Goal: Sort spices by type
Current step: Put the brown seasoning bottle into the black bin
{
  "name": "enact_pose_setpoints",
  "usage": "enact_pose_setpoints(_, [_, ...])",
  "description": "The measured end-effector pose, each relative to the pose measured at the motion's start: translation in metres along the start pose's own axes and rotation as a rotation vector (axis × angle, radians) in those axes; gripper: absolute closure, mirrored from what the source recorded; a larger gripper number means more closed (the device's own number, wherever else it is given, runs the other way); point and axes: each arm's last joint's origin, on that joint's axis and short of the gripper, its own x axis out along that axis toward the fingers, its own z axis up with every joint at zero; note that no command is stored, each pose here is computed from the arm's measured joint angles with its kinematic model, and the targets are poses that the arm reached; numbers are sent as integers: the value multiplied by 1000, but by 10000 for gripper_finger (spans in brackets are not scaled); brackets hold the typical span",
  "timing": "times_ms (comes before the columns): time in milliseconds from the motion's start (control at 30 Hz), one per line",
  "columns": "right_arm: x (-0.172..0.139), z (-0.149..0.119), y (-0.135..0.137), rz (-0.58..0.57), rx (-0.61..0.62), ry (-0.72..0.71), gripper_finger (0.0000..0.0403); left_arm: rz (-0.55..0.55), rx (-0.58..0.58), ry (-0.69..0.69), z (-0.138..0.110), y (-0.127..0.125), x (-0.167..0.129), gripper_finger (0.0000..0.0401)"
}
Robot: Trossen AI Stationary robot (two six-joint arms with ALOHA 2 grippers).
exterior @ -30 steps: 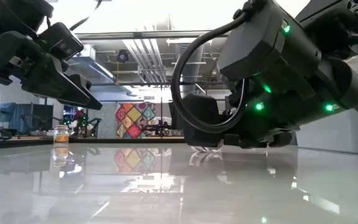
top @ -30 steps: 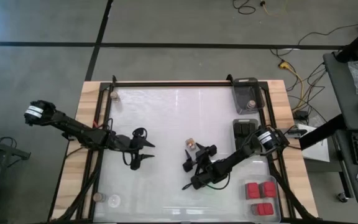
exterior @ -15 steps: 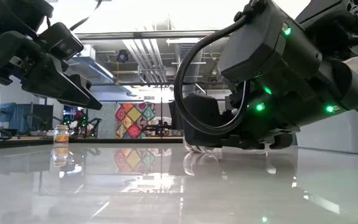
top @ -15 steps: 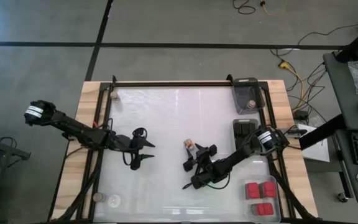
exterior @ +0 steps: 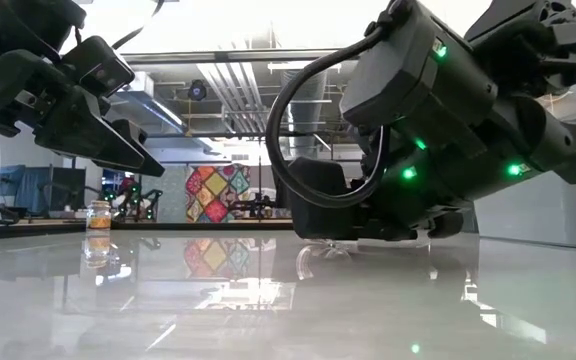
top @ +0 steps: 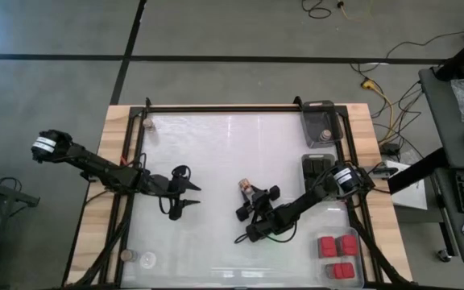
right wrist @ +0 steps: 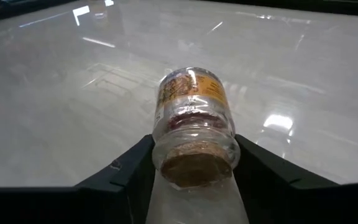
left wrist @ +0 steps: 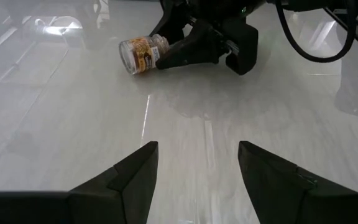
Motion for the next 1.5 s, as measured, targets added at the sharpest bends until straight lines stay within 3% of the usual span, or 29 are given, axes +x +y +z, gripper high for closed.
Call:
enact_pose_setpoints(533, [1, 1, 0, -3, -33, -11, 144, 0, 0, 0, 0, 0, 0, 194])
enact_pose_setpoints(933, [4, 2, 0, -12, -43, -12, 220, 0, 0, 0, 0, 0, 0, 194])
enact_pose_setpoints(1200, [3, 7, 7, 0, -86, -13, 207, 0, 0, 0, 0, 0, 0, 194])
enact_pose_setpoints(1500, [1, 24, 29, 36, -286, -15, 219, 0, 0, 0, 0, 0, 0, 194])
